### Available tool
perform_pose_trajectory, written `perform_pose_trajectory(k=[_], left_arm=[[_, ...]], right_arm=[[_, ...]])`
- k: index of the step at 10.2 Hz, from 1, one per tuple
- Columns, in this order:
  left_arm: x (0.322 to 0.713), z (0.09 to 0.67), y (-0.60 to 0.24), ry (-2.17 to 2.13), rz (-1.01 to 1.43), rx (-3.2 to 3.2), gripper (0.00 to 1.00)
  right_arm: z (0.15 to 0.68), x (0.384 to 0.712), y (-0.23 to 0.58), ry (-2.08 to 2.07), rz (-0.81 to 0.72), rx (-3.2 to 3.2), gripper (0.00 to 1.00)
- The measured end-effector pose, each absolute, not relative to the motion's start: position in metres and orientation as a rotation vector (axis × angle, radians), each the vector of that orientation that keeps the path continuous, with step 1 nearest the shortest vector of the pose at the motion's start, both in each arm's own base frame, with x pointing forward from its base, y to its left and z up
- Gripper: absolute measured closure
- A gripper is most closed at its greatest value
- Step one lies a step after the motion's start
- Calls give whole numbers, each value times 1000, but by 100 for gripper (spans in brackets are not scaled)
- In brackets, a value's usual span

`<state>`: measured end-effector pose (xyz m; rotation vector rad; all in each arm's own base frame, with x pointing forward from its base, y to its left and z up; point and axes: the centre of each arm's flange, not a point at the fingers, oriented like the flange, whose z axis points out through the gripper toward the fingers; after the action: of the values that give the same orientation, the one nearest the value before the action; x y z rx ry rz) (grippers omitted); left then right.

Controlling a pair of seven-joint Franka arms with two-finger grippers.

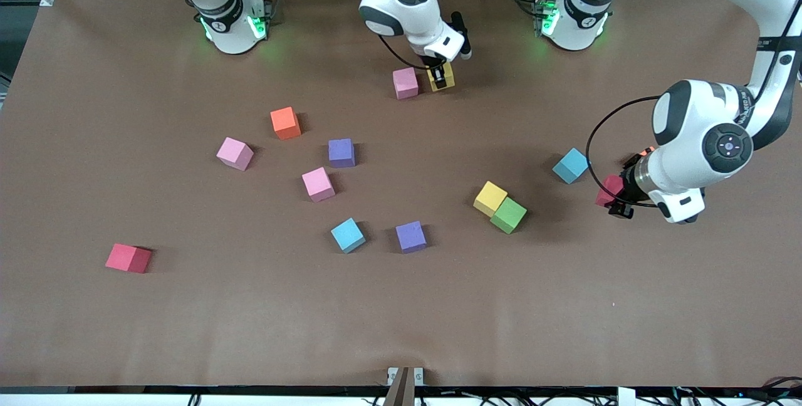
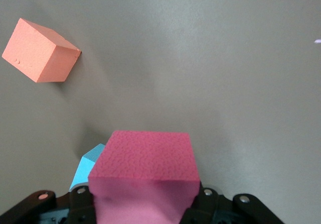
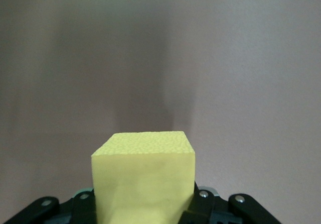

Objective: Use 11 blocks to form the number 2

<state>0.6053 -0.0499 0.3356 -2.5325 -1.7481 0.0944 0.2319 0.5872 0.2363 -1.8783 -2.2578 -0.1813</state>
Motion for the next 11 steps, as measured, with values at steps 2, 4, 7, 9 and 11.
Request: perform_pose_trajectory(k=[2,4,7,9,11], left_arm=[[606,334,-28,-1798,118,-2486,38],[607,315,-23,-1804,170,-2470,38],[618,331,-21,-1817,159,-2473,38],[622,339,-20,-1842,167,-2472,38],[621,338,-19,-1847,178,-2469,38]], right_arm=[[230,232,584,-2253,-161,-1889,44],[226,230,582,-2225,-146,-1922,44],[215,224,574,-2198,-126,-1957,44],[212,223,572,-2154,-110,-2006,44],[211,223,571,-2136,-105,-2026,44]])
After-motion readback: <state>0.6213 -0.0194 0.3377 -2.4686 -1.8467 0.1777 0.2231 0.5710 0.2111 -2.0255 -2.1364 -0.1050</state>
